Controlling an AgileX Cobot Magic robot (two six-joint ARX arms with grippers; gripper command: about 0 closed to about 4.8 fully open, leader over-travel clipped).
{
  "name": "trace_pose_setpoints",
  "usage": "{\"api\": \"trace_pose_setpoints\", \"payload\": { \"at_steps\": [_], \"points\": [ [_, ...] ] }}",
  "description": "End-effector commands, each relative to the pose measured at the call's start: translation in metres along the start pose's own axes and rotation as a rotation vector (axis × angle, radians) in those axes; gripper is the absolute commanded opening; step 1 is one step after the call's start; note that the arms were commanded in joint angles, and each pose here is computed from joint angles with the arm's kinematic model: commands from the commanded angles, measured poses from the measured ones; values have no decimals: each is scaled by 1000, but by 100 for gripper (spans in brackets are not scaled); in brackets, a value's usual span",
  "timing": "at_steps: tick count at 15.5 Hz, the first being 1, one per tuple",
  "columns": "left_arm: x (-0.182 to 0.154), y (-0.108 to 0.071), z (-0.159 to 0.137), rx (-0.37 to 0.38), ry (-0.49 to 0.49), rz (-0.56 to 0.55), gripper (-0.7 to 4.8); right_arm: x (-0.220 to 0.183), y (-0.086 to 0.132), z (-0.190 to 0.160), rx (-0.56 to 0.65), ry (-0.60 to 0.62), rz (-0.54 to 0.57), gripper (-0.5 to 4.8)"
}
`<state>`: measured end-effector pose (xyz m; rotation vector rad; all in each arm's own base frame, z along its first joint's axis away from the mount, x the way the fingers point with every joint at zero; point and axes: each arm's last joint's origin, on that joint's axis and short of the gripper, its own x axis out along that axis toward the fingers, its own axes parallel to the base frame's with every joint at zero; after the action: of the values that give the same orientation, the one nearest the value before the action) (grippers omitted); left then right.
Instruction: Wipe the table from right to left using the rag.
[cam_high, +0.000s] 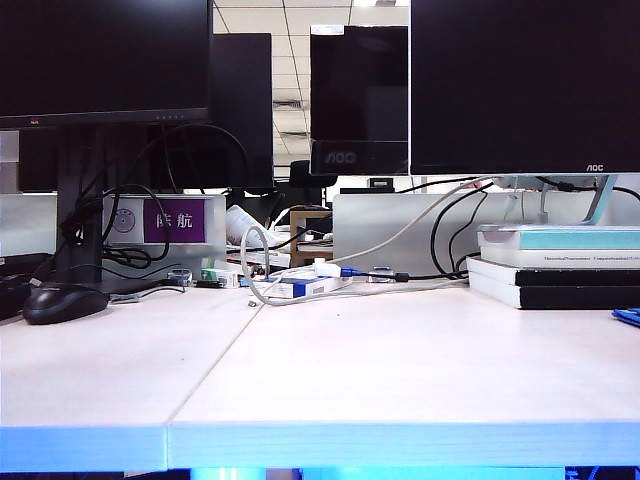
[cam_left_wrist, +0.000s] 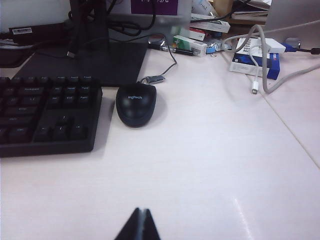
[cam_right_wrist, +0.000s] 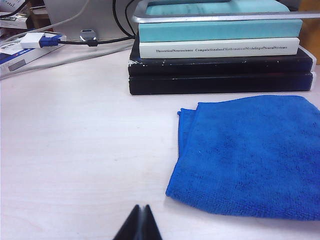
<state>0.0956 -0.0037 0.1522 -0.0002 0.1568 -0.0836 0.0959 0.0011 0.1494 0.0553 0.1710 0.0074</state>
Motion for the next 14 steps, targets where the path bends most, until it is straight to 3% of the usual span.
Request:
{"api": "trace_pose_setpoints", "payload": {
  "at_steps": [1,8,11,14],
  "points": [
    [1,0,-3,-1,14,-2,-5,1,0,-2,-1,4,-1,-1],
    [-1,0,4,-63,-13,2,-5,-1,0,6,33,-47,2,-1],
    [-10,1,27,-197,-84,58,-5,-7,1,23,76,-101,0,-1],
    [-22,2,57,-227,-167,97,-5,-18,1,48,81,-181,-45,-1]
  ]
}}
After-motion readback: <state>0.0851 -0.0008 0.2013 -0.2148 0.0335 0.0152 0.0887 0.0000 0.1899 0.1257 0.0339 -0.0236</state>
